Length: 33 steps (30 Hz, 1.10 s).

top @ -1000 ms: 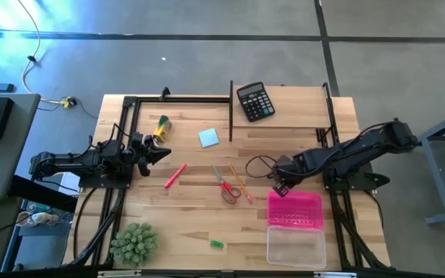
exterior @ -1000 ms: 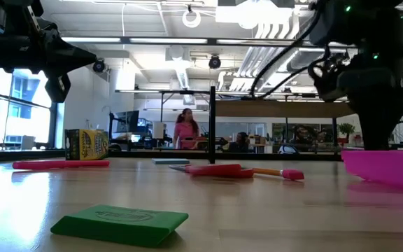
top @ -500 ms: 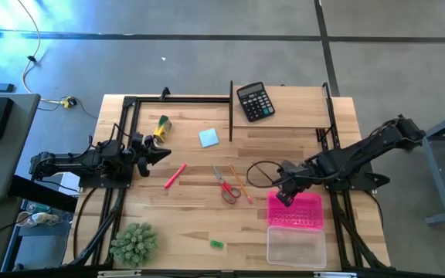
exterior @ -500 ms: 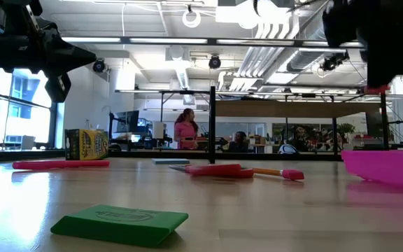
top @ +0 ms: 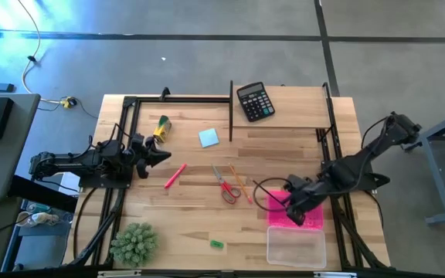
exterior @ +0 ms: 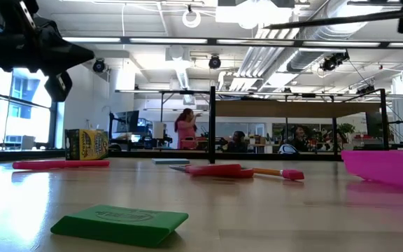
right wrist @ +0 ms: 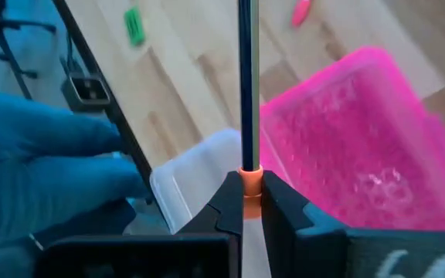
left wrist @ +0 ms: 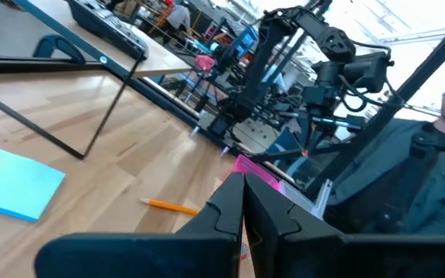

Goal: Pack school essentials
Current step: Put the black pencil into the supply box

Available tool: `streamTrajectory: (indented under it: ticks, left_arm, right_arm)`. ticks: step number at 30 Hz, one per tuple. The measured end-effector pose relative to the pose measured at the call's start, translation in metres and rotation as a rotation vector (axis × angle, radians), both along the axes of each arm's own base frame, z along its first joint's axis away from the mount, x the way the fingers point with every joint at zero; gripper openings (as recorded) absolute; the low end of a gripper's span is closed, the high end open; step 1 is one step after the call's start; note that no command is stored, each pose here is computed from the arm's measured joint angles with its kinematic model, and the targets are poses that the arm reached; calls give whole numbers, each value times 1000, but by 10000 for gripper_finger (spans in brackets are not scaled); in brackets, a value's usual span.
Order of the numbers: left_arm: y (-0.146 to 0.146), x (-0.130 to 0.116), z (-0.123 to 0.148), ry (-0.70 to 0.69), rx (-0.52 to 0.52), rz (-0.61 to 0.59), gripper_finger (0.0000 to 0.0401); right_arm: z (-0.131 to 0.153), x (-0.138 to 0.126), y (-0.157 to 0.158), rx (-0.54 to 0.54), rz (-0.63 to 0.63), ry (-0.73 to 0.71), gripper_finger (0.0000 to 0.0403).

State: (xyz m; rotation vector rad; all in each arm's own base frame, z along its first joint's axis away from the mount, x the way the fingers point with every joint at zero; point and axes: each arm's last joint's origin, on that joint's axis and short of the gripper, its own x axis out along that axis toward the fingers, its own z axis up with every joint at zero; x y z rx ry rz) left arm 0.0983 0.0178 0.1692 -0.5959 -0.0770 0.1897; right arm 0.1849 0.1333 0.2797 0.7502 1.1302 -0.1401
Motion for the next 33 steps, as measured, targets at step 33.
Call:
streamTrajectory:
  ticks: [33]
  left_arm:
    - [0,0,1,-16,-51,-14,1]
  right_arm:
    - [-64,-57,111,-64,343,259,9]
